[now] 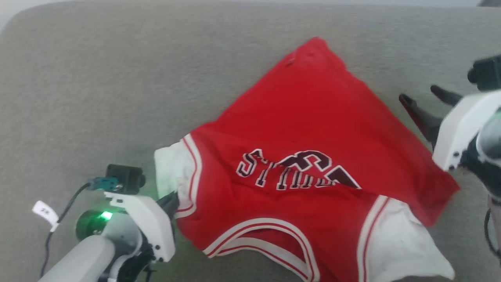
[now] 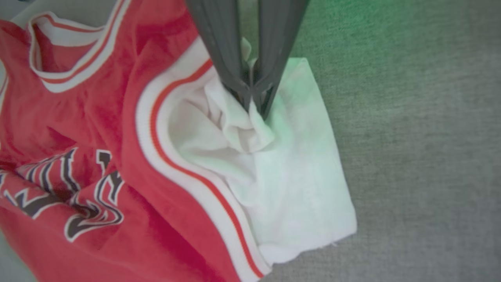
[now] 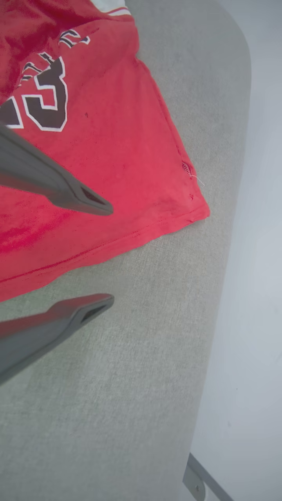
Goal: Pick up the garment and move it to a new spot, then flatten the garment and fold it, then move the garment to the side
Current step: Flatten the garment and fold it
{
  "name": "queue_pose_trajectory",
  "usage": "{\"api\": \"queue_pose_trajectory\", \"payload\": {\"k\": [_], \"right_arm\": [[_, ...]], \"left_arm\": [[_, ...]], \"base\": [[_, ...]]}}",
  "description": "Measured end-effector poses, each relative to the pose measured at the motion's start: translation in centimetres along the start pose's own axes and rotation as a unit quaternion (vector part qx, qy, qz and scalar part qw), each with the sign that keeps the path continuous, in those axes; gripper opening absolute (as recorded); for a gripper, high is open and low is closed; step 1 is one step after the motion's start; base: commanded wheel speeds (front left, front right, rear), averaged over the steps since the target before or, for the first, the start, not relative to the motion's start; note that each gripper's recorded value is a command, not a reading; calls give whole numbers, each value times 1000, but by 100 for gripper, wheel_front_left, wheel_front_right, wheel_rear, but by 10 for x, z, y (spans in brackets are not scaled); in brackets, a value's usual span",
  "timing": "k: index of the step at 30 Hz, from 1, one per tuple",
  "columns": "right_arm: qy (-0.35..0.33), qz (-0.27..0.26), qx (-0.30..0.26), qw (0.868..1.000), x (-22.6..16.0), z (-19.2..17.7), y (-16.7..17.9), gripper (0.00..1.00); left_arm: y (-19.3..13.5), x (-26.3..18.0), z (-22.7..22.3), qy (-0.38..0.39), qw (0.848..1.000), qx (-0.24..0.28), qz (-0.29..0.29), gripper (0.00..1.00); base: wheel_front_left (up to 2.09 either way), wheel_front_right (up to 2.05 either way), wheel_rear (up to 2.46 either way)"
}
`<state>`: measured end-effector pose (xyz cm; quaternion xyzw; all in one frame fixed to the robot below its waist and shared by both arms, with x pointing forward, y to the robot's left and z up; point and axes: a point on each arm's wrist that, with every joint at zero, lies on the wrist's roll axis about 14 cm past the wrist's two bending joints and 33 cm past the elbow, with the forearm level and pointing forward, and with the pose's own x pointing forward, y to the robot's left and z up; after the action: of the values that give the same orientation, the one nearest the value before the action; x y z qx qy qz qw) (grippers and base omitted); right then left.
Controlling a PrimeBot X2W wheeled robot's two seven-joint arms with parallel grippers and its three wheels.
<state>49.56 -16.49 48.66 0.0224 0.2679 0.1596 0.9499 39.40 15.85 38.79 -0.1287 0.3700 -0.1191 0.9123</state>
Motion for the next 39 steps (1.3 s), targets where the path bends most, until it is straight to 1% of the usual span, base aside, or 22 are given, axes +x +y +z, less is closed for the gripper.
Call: {"api": "queue_pose_trajectory", "payload": {"k": [2, 4, 7, 11, 14, 16, 19, 23, 24, 25, 26, 28, 30, 34, 39], "right_arm": [[1, 12, -6, 1000, 17, 8, 4, 100], [1, 24, -38, 999, 35, 21, 11, 100], [8, 39, -57, 998, 65, 31, 20, 100], [52, 58, -76, 994, 105, 26, 35, 100], [100, 63, -87, 989, 133, 12, 42, 100], [142, 69, -93, 983, 147, -2, 49, 100], [213, 70, -111, 968, 162, -31, 55, 100], [285, 80, -113, 949, 172, -49, 62, 100], [299, 83, -114, 944, 173, -52, 63, 97], [312, 85, -115, 939, 173, -55, 64, 41], [320, 86, -115, 936, 173, -56, 63, 0], [324, 88, -119, 934, 173, -56, 63, 0], [322, 90, -114, 935, 171, -56, 61, 0], [298, 88, -109, 944, 165, -48, 56, 0], [260, 80, -105, 957, 148, -30, 44, 0]], "left_arm": [[-1, 0, 0, -3, 1000, -5, -3, 0], [-2, -1, -2, -4, 1000, -11, -5, 0], [0, -2, -5, -5, 1000, -22, -4, 0], [3, -3, -11, -6, 999, -34, 1, 0], [8, -6, -15, -7, 999, -40, 10, 0], [12, -8, -18, -9, 999, -49, 16, 0], [18, -11, -22, -10, 998, -57, 26, 0], [24, -12, -27, -10, 997, -67, 35, 0], [26, -12, -29, -9, 997, -70, 37, 0], [27, -12, -29, -9, 997, -71, 39, 0], [28, -11, -30, -8, 997, -73, 40, 0], [30, -9, -30, -8, 997, -73, 40, 0], [32, -8, -29, -7, 997, -71, 40, 0], [43, -8, -18, -11, 998, -52, 46, 0], [69, -12, 25, -28, 997, -4, 78, 0]], "base": [[0, 0, 0], [0, 0, 0], [0, 0, 0], [0, 0, 0], [0, 0, 0], [0, 0, 0], [0, 0, 0], [0, 0, 0], [0, 0, 0], [0, 0, 0], [0, 0, 0], [0, 0, 0], [0, 0, 0], [0, 0, 0], [0, 0, 0]]}}
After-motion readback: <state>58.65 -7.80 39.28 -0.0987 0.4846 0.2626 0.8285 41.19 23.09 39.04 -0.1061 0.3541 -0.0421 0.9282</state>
